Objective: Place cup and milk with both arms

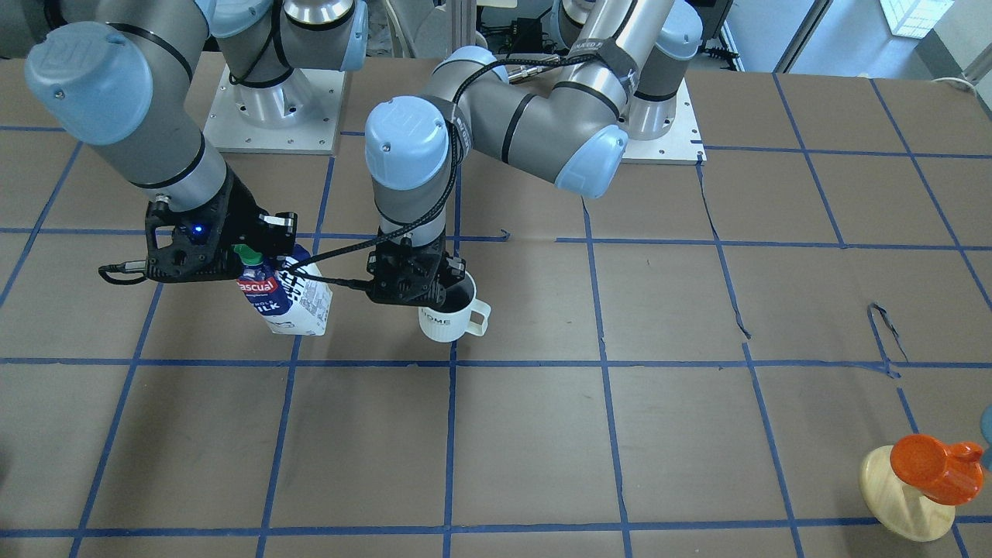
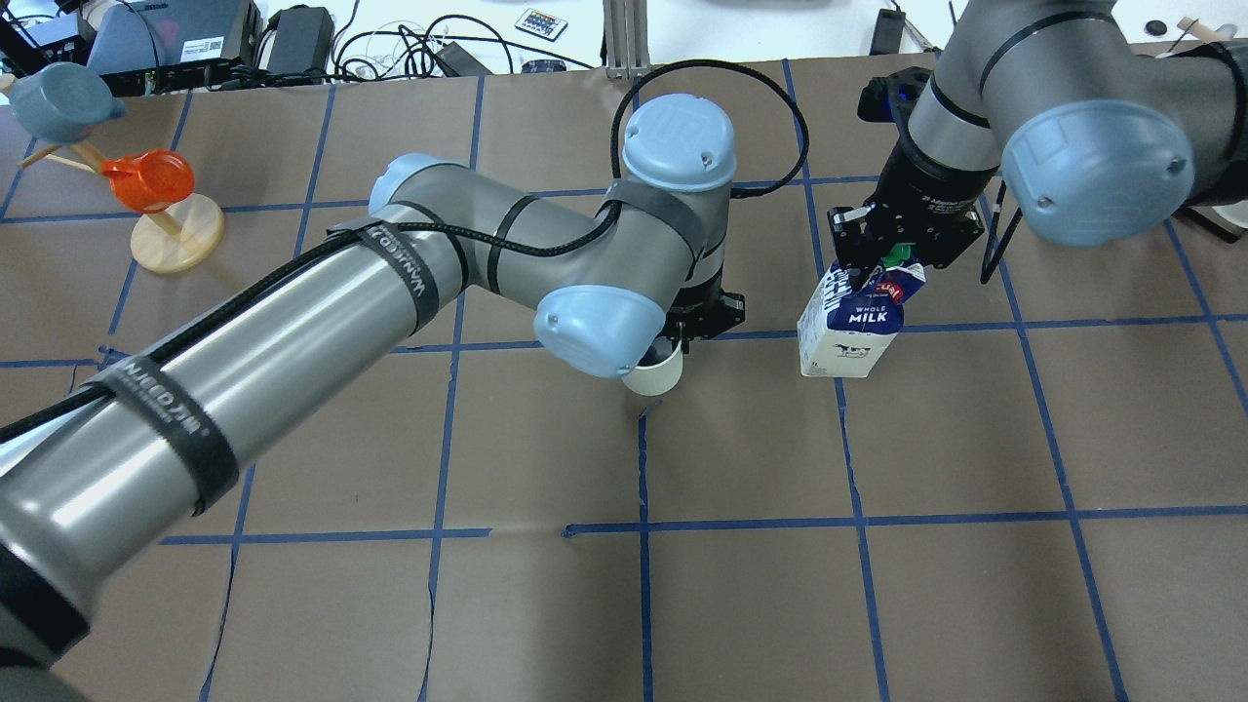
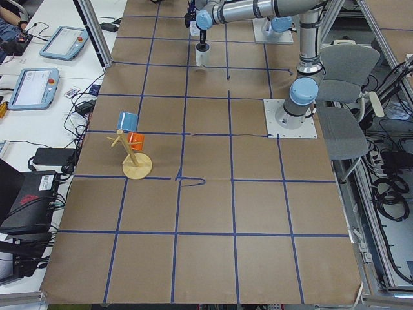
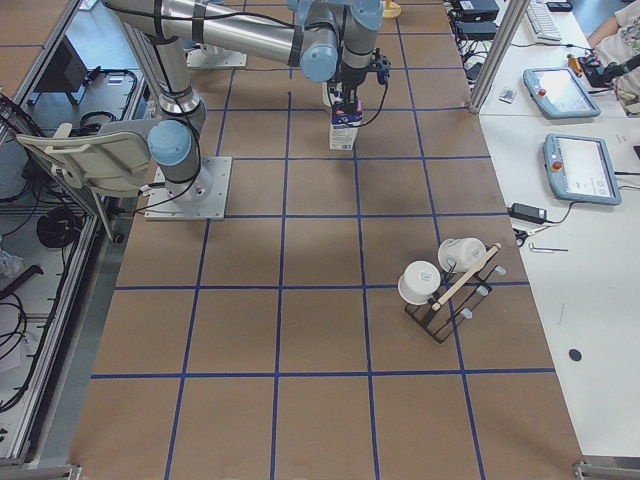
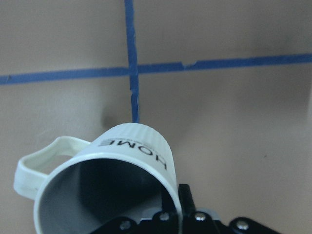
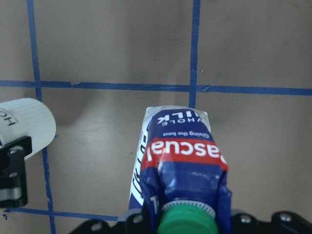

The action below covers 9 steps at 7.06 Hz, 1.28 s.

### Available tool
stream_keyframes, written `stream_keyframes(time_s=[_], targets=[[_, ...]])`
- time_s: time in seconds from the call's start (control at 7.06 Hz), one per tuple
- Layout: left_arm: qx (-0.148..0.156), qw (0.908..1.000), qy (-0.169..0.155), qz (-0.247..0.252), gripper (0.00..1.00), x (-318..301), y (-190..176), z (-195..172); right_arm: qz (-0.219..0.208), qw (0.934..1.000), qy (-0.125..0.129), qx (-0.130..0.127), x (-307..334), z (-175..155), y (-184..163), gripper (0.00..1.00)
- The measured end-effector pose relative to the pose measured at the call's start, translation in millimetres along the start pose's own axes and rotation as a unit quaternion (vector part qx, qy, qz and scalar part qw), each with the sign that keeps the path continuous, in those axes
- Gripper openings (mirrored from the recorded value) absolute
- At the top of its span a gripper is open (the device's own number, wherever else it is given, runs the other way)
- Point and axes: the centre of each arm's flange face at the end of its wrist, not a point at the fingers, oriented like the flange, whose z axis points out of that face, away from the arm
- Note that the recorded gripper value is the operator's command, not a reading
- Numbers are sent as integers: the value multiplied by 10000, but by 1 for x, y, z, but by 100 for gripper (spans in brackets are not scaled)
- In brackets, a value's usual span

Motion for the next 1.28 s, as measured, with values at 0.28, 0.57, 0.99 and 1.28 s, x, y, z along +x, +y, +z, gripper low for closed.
stream_keyframes(time_s=[0.28, 0.57, 0.99, 1.28], targets=[[50, 9998, -117, -170, 0, -10, -46, 23, -6, 10000, 6, -6, -7, 4, 0, 33], [42, 9988, -134, -471, 0, -43, -77, 31, -24, 10000, 10, -6, -8, 6, -1, 33], [-39, 9984, -60, -565, 0, -49, -83, 38, -18, 10000, 8, -5, -8, 7, -2, 33], [-61, 9985, 75, -545, 99, -43, -82, 35, 22, 10000, 3, -5, -8, 7, -2, 33]])
